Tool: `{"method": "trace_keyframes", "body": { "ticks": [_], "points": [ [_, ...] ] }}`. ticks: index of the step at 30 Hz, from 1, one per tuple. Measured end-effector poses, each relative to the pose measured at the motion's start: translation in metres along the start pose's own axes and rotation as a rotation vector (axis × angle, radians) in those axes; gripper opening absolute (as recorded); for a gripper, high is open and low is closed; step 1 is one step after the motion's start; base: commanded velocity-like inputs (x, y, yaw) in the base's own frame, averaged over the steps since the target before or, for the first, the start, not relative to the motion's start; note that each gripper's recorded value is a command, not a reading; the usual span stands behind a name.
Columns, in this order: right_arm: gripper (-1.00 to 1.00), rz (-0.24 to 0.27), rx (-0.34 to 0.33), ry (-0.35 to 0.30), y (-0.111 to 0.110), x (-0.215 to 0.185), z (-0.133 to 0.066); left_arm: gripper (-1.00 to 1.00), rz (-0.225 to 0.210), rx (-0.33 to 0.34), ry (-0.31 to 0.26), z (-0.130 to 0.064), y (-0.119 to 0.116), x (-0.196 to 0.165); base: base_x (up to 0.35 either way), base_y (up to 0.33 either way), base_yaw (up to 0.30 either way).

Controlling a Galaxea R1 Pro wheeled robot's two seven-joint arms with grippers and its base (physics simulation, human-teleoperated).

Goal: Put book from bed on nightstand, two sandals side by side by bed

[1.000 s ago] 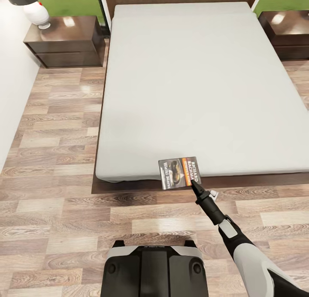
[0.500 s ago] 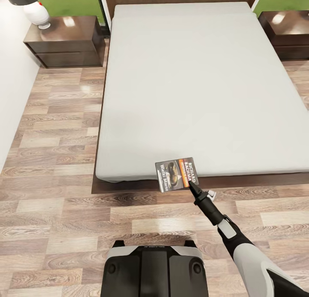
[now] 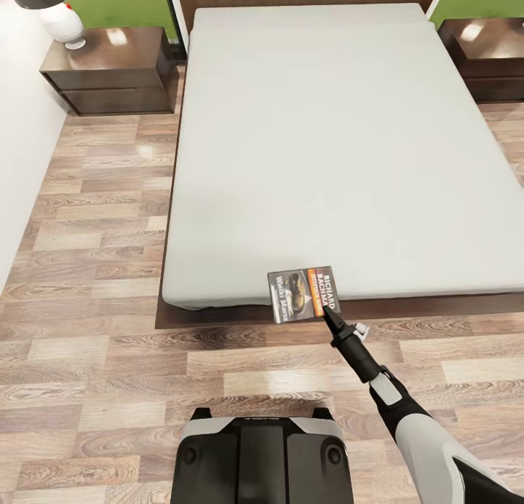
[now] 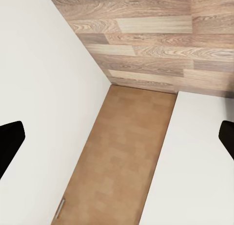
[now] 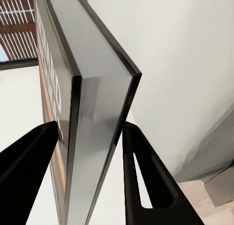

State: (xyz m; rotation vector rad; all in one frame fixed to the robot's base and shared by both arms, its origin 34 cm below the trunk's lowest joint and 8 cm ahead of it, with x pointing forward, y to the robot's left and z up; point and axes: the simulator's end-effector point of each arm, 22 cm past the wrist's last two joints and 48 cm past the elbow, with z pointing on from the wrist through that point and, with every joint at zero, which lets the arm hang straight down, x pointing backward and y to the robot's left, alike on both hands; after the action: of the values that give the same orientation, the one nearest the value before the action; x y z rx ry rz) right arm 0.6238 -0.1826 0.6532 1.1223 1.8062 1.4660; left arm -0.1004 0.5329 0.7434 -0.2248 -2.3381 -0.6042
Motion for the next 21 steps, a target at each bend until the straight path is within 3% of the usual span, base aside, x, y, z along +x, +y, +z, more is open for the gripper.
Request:
{"method": "trace_keyframes", "body": {
  "ticks": [21],
  "points": [
    [-1.0, -0.013, 0.001, 0.0, 0.0008, -0.0017, 0.0011, 1.0, -0.001, 0.001, -0.003, -0.0001, -0.0007, -0.0006, 0.0, 0.0, 0.0]
  ]
}}
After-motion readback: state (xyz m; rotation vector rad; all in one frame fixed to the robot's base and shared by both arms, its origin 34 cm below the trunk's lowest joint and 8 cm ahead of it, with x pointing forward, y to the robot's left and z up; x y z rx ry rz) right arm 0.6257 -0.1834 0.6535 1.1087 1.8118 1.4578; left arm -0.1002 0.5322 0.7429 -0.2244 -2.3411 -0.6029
